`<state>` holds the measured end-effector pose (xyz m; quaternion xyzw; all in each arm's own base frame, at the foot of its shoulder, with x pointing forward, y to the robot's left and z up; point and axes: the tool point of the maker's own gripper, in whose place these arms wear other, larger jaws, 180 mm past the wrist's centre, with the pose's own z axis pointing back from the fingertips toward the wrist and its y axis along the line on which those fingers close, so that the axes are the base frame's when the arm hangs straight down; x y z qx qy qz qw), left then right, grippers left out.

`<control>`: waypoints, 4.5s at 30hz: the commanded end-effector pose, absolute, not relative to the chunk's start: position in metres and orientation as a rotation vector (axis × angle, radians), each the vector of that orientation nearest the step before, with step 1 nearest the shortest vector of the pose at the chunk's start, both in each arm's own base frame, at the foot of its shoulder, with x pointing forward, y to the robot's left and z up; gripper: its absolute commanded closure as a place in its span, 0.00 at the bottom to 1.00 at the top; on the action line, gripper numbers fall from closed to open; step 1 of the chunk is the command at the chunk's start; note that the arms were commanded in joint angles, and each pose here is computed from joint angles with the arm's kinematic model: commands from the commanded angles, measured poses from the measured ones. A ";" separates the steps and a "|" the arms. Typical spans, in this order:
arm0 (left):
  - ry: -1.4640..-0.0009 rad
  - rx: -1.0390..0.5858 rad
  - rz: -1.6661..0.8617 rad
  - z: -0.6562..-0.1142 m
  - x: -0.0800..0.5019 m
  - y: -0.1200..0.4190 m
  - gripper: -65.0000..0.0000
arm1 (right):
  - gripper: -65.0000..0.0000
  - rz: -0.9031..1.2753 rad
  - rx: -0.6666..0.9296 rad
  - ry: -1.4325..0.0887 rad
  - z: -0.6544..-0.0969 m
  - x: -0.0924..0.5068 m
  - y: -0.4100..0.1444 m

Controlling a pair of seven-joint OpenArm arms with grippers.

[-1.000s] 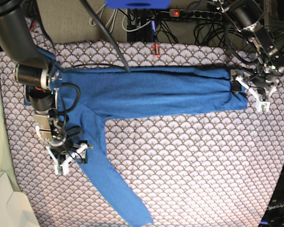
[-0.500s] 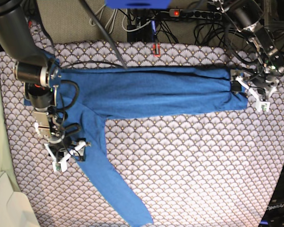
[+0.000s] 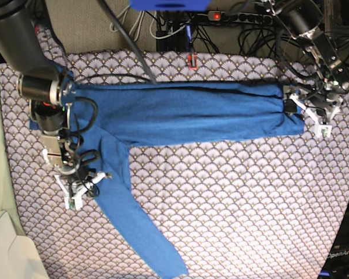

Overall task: Fold the T-shirt properly
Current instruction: 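Grasp the blue sleeve near its shoulder with the right gripper, then drag the sleeve across the folded shirt with the right gripper and release, then reach the left gripper to the sleeve cuff and grasp it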

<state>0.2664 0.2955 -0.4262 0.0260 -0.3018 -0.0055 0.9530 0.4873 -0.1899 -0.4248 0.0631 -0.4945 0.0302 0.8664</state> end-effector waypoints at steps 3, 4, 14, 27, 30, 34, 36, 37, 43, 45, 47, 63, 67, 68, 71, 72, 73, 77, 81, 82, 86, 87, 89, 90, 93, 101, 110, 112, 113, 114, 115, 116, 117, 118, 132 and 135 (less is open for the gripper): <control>-0.565 0.069 -0.034 -0.430 0.261 0.296 0.06 | 1.00 0.080 0.105 -1.118 -0.399 0.500 -0.198; -0.565 0.069 -0.034 -0.430 0.261 0.296 0.06 | 1.00 0.089 0.096 -1.139 -0.395 0.499 -0.199; -0.565 0.069 -0.034 -0.430 0.261 0.296 0.06 | 1.00 0.219 0.132 -1.319 -0.354 0.473 -0.165; -0.563 0.070 -0.034 -0.430 0.261 0.297 0.06 | 1.00 0.330 0.233 -1.443 -0.322 0.404 -0.108; -0.562 0.070 -0.034 -0.431 0.260 0.297 0.06 | 1.00 0.323 0.246 -1.451 -0.321 0.385 -0.098; -0.562 0.070 -0.034 -0.431 0.260 0.297 0.06 | 1.00 0.350 0.287 -1.447 -0.322 0.360 -0.073; -0.562 0.070 -0.034 -0.431 0.260 0.297 0.06 | 1.00 0.370 0.303 -1.445 -0.320 0.348 -0.064; -0.562 0.070 -0.034 -0.431 0.260 0.297 0.06 | 1.00 0.386 0.316 -1.446 -0.319 0.342 -0.056; -0.565 0.070 -0.034 -0.430 0.261 0.297 0.06 | 1.00 0.430 0.363 -1.429 -0.317 0.308 -0.033; -0.568 0.067 -0.032 -0.430 0.262 0.296 0.06 | 1.00 0.434 0.378 -1.412 -0.321 0.298 -0.028; -0.570 0.067 -0.032 -0.430 0.262 0.296 0.06 | 1.00 0.431 0.389 -1.388 -0.329 0.288 -0.026; -0.568 0.077 -0.036 -0.428 0.261 0.300 0.06 | 1.00 0.464 0.521 -1.264 -0.356 0.233 0.017; -0.567 0.080 -0.037 -0.428 0.260 0.300 0.06 | 1.00 0.463 0.532 -1.241 -0.364 0.230 0.020; -0.568 0.081 -0.037 -0.428 0.260 0.301 0.06 | 1.00 0.462 0.533 -1.235 -0.366 0.230 0.020; -0.566 0.083 -0.037 -0.428 0.259 0.301 0.06 | 1.00 0.465 0.530 -1.222 -0.372 0.232 0.019; -0.568 0.080 -0.037 -0.427 0.260 0.301 0.06 | 1.00 0.465 0.531 -1.213 -0.376 0.231 0.018; -0.568 0.080 -0.037 -0.427 0.260 0.301 0.06 | 1.00 0.463 0.528 -1.211 -0.377 0.232 0.017; -0.568 0.080 -0.037 -0.427 0.260 0.301 0.06 | 1.00 0.463 0.522 -1.207 -0.379 0.235 0.016; -0.568 0.080 -0.037 -0.427 0.260 0.301 0.06 | 0.88 0.462 0.522 -1.202 -0.379 0.233 0.016; -0.568 0.080 -0.037 -0.427 0.260 0.301 0.06 | 0.83 0.462 0.522 -1.203 -0.379 0.232 0.016; -0.568 0.082 -0.035 -0.427 0.259 0.301 0.06 | 0.66 0.459 0.527 -1.213 -0.373 0.225 0.016; -0.568 0.083 -0.033 -0.427 0.259 0.302 0.06 | 0.64 0.461 0.526 -1.224 -0.368 0.225 0.016; -0.568 0.085 -0.034 -0.427 0.259 0.302 0.06 | 0.61 0.466 0.528 -1.246 -0.358 0.221 0.017; -0.568 0.085 -0.034 -0.427 0.259 0.302 0.06 | 0.61 0.468 0.528 -1.257 -0.352 0.220 0.017; -0.570 0.083 -0.033 -0.427 0.259 0.302 0.06 | 0.60 0.469 0.522 -1.276 -0.343 0.219 0.016; -0.704 0.223 -0.022 -0.367 0.279 0.342 0.06 | 0.61 0.501 0.497 -1.243 -0.352 0.210 0.004; -0.855 0.292 -0.039 -0.308 0.318 0.348 0.06 | 0.61 0.493 0.491 -1.232 -0.351 0.200 0.000; -0.894 0.282 -0.049 -0.297 0.333 0.341 0.06 | 0.61 0.485 0.471 -1.242 -0.346 0.198 -0.007; -0.915 0.272 -0.071 -0.291 0.344 0.333 0.06 | 0.60 0.483 0.459 -1.249 -0.343 0.198 -0.011; -0.938 0.251 -0.091 -0.287 0.353 0.322 0.06 | 0.60 0.482 0.447 -1.258 -0.339 0.199 -0.014; -0.968 0.215 -0.115 -0.283 0.366 0.304 0.06 | 0.60 0.479 0.436 -1.263 -0.337 0.199 -0.018; -1.006 0.178 -0.136 -0.275 0.379 0.287 0.06 | 0.60 0.474 0.424 -1.263 -0.336 0.198 -0.022; -1.044 0.135 -0.161 -0.267 0.392 0.267 0.06 | 0.60 0.471 0.413 -1.265 -0.334 0.197 -0.026; -1.077 0.097 -0.189 -0.258 0.405 0.248 0.06 | 0.60 0.468 0.403 -1.267 -0.333 0.197 -0.029; -1.162 -0.483 -0.568 -0.249 0.519 -0.061 0.05 | 0.61 0.416 0.289 -1.251 -0.338 0.198 -0.069; -1.133 -0.484 -0.511 -0.274 0.536 -0.073 0.05 | 0.61 0.417 0.292 -1.247 -0.338 0.194 -0.068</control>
